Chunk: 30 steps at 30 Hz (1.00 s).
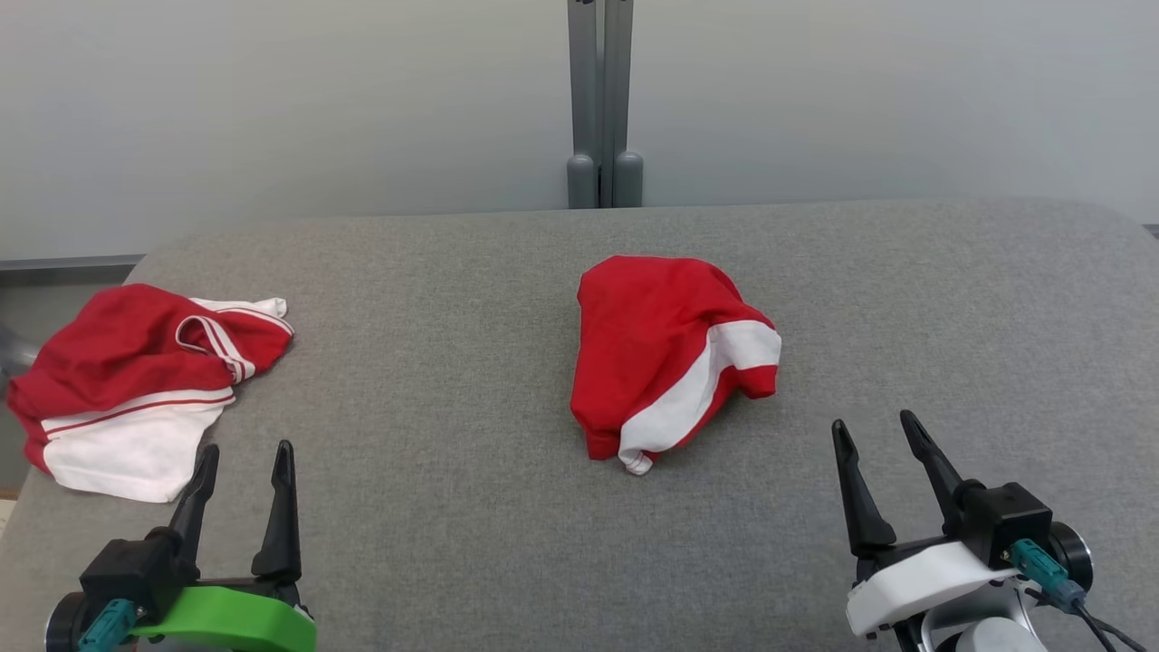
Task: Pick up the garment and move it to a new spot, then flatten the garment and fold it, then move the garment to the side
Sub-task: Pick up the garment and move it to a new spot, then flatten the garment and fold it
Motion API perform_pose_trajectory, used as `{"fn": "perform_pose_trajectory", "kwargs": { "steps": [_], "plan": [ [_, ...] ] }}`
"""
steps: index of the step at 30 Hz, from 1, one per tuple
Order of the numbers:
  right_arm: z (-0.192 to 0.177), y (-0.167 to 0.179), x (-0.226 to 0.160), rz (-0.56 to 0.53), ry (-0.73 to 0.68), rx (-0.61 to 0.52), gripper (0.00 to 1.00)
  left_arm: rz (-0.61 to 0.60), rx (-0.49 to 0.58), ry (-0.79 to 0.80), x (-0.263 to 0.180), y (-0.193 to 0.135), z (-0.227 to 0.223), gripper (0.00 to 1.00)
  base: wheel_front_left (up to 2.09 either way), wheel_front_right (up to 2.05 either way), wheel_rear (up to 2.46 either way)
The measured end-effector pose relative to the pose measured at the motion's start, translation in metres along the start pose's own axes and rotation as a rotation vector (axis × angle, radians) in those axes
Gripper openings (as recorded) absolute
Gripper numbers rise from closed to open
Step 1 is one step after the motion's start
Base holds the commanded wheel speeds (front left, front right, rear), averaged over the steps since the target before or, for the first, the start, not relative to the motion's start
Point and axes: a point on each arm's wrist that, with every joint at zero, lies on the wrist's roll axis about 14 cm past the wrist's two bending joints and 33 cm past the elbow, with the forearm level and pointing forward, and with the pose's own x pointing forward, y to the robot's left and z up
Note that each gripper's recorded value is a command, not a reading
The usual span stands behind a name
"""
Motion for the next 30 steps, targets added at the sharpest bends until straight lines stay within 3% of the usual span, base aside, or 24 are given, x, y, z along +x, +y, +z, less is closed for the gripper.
{"fn": "perform_pose_trajectory", "kwargs": {
  "steps": [30],
  "plan": [
    [0.001, -0.022, -0.012, -0.070, 0.005, -0.022, 1.00, -0.040, -0.009, 0.035, 0.007, -0.014, -0.013, 1.00, 0.00, 0.00, 0.00]
  ]
}}
